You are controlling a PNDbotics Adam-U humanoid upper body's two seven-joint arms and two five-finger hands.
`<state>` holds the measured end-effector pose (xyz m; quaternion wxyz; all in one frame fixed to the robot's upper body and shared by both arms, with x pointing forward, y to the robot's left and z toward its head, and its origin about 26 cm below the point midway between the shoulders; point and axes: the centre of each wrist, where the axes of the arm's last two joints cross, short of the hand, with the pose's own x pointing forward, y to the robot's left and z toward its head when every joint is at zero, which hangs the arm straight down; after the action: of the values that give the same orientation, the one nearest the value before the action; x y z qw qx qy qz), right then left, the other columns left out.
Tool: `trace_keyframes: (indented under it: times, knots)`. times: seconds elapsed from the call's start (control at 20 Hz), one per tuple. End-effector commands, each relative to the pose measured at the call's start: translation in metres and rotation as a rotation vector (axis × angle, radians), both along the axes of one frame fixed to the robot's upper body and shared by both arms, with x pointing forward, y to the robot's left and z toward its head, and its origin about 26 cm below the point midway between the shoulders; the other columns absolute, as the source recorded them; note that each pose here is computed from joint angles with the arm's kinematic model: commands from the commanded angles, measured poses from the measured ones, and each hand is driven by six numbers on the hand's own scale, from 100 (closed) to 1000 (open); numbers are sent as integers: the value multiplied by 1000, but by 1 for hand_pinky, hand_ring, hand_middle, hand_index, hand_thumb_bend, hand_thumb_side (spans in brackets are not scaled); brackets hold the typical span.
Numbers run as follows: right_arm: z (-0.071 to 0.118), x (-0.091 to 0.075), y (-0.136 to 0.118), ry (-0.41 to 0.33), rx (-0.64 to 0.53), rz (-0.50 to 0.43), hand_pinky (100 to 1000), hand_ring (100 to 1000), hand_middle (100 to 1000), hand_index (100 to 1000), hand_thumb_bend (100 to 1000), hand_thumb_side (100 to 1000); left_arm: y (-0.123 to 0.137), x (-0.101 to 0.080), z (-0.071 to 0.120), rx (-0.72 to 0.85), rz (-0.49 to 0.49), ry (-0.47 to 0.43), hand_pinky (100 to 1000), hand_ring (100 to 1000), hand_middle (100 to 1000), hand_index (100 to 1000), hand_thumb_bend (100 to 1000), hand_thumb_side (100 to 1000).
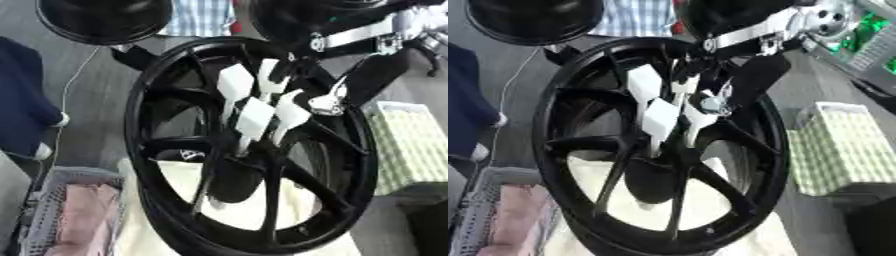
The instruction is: Pull the pin out of the wheel hub.
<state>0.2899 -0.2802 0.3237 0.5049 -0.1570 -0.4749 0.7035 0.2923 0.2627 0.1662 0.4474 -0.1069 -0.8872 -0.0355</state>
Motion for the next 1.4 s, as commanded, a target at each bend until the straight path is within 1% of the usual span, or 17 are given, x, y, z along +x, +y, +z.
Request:
trace_keyframes:
  times: [0.05,0.4,0.45,0.65,0.8,1.1,1.2,1.3,1.4]
  knots:
    - [10,-5,-8,-25,-15,-36,867,943,852,911,100,409,-2,-1,8,2,-11,-32,659,735,603,765,136,742]
    - [4,-5,-11,-23,-3,-54,867,943,852,911,100,416,-3,-1,9,0,-14,-34,659,736,603,766,136,744]
    - [4,-4,-12,-24,-3,-55,869,949,857,911,100,394,-3,-1,9,0,-14,-34,659,736,603,765,136,744]
    - [2,-4,-12,-27,-8,-59,890,981,882,918,100,363,-3,-1,9,-1,-17,-33,659,737,604,765,137,745]
    - [1,-4,-12,-32,-19,-62,897,999,903,925,101,349,-4,-1,8,-2,-19,-32,659,737,604,766,139,746]
    - [1,-4,-11,-35,-30,-63,900,1000,904,929,115,338,-4,-1,8,-3,-22,-29,659,737,604,765,140,747]
    - [-1,-4,-11,-27,-33,-62,900,1000,905,934,135,307,-5,-1,8,-3,-22,-29,659,737,604,765,139,747]
    - [-2,-3,-11,-14,-35,-59,899,1000,904,940,172,238,-5,-1,8,-3,-22,-29,660,737,605,765,140,747]
    - [-3,-3,-11,-4,-36,-56,898,999,901,941,197,189,-5,-1,8,-3,-23,-29,660,738,605,765,140,747]
